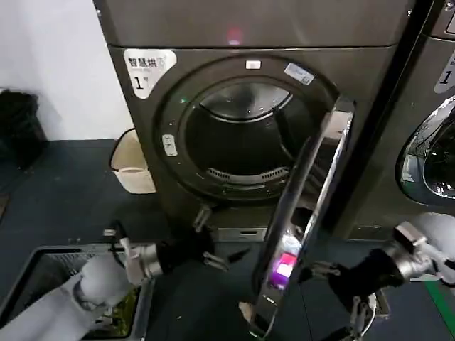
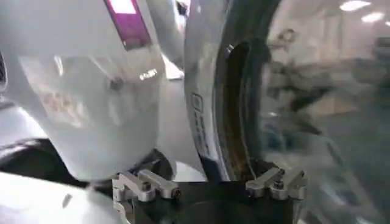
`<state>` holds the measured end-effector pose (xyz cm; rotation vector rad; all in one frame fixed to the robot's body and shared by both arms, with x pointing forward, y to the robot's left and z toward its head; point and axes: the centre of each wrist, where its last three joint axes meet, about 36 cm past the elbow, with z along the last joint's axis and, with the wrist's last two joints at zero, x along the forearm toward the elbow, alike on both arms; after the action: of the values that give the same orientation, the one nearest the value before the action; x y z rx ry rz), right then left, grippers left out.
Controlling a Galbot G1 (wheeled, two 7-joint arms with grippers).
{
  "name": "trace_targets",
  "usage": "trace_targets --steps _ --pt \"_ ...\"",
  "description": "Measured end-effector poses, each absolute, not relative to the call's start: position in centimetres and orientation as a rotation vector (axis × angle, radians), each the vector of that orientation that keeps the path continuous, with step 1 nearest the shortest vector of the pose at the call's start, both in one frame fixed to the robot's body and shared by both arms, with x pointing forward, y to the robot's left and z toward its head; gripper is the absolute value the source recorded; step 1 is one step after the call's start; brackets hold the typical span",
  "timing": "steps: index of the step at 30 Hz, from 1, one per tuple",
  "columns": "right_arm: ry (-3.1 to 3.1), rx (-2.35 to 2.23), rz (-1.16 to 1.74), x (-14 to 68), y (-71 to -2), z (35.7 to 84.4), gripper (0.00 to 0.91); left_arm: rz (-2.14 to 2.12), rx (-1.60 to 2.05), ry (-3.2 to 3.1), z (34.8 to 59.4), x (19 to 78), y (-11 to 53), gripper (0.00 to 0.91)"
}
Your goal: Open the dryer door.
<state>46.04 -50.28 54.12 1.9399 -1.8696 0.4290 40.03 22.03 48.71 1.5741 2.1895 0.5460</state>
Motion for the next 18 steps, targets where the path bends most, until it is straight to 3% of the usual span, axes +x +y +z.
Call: trace_targets --steps 8,18 --pt "-2.14 1.51 0.426 42.9 -62.5 49.5 0.907 0.524 1.639 2.078 49.2 40.6 18.6 0.907" --pt "-2.516 0.749 0.389 30.4 -76.8 46.0 0.907 0.494 1.682 1.99 48.8 41.2 14.4 0.907"
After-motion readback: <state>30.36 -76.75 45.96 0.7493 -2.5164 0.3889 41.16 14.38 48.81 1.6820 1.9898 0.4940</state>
